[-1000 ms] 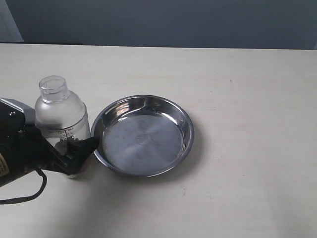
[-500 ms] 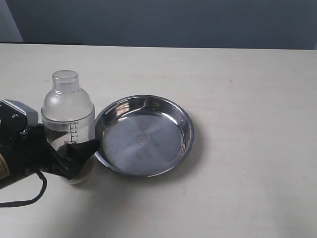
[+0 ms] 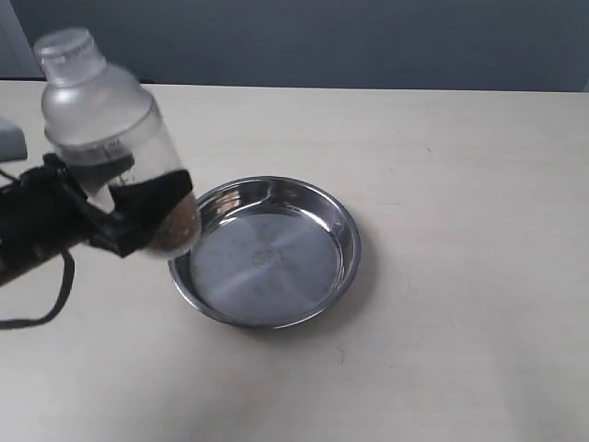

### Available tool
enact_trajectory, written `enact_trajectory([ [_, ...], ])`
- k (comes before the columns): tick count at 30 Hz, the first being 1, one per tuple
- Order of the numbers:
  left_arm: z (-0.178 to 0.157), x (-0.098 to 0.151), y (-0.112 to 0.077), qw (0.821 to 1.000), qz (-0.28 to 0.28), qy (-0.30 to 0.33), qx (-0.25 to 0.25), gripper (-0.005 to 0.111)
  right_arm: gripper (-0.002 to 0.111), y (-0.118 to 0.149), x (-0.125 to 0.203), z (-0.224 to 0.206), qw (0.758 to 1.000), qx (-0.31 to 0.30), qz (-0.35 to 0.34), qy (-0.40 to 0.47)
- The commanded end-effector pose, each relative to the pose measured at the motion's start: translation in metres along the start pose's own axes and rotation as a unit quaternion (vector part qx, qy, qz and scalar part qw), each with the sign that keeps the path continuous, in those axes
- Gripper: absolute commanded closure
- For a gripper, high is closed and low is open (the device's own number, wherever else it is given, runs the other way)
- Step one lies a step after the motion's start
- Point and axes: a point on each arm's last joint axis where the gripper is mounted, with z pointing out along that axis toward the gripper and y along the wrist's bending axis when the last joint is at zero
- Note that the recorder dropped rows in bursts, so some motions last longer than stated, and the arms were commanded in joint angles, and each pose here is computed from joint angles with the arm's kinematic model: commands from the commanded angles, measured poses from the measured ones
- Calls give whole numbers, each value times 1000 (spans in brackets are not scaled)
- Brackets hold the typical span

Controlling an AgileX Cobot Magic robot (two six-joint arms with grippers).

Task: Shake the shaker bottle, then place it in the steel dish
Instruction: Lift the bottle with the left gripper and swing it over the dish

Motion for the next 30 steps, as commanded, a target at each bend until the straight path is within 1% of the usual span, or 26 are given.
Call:
enact_trajectory([
  [1, 32, -43, -20, 995, 41, 0, 86, 106, 109, 0, 0, 0, 1000, 2, 0, -5],
  [3, 47, -54, -22, 995, 83, 24, 51, 106, 109, 0, 0, 0, 1000, 2, 0, -5],
  [4, 52, -61, -23, 995, 92, 19, 39, 106, 109, 0, 0, 0, 1000, 2, 0, -5],
  [6, 58, -74, -30, 994, 99, -4, 48, 106, 109, 0, 0, 0, 1000, 2, 0, -5],
  [7, 58, -75, -33, 993, 101, -6, 56, 106, 109, 0, 0, 0, 1000, 2, 0, -5],
  [8, 61, -70, -35, 993, 100, 10, 56, 106, 109, 0, 0, 0, 1000, 2, 0, -5],
  [9, 64, -54, -35, 993, 93, 55, 44, 106, 109, 0, 0, 0, 1000, 2, 0, -5],
  [10, 68, -34, -31, 990, 85, 107, 28, 106, 109, 0, 0, 0, 1000, 2, 0, -5],
  [11, 70, -10, -28, 983, 78, 164, 13, 106, 109, 0, 0, 0, 1000, 2, 0, -5],
  [12, 70, 6, -25, 978, 71, 198, 7, 106, 109, 0, 0, 0, 1000, 2, 0, -5],
  [13, 71, 9, -25, 977, 65, 202, 9, 106, 109, 0, 0, 0, 1000, 2, 0, -5],
  [14, 71, 3, -28, 981, 54, 186, 17, 106, 109, 0, 0, 0, 1000, 2, 0, -5],
  [16, 71, -32, -40, 991, 58, 111, 42, 106, 109, 0, 0, 0, 1000, 2, 0, -5],
  [18, 65, -77, -52, 995, 79, 39, 46, 106, 109, 0, 0, 0, 1000, 2, 0, -5],
  [19, 61, -85, -54, 996, 73, 27, 40, 106, 109, 0, 0, 0, 1000, 2, 0, -5],
  [20, 59, -85, -54, 997, 64, 29, 33, 106, 109, 0, 0, 0, 1000, 2, 0, -5],
  [21, 60, -71, -52, 996, 55, 62, 28, 106, 109, 0, 0, 0, 1000, 2, 0, -5],
  [22, 60, -50, -47, 993, 45, 109, 16, 106, 109, 0, 0, 0, 1000, 2, 0, -5],
  [23, 60, -34, -42, 989, 33, 142, -1, 106, 109, 0, 0, 0, 1000, 2, 0, -5],
  [24, 59, -21, -37, 987, 10, 160, -15, 106, 109, 0, 0, 0, 1000, 2, 0, -5],
  [25, 58, -19, -32, 988, -26, 149, -34, 106, 109, 0, 0, 0, 1000, 2, 0, -5],
  [26, 57, -22, -31, 990, -53, 124, -38, 106, 109, 0, 0, 0, 1000, 2, 0, -5],
  [27, 59, -26, -40, 994, -49, 93, -2, 106, 109, 0, 0, 0, 1000, 2, 0, -5],
  [28, 62, -30, -57, 995, -15, 75, 68, 106, 109, 0, 0, 0, 1000, 2, 0, -5],
  [29, 64, -32, -69, 990, 22, 80, 110, 106, 109, 0, 0, 0, 1000, 2, 0, -5],
  [30, 68, -31, -76, 986, 57, 109, 115, 106, 109, 0, 0, 0, 1000, 2, 0, -5],
])
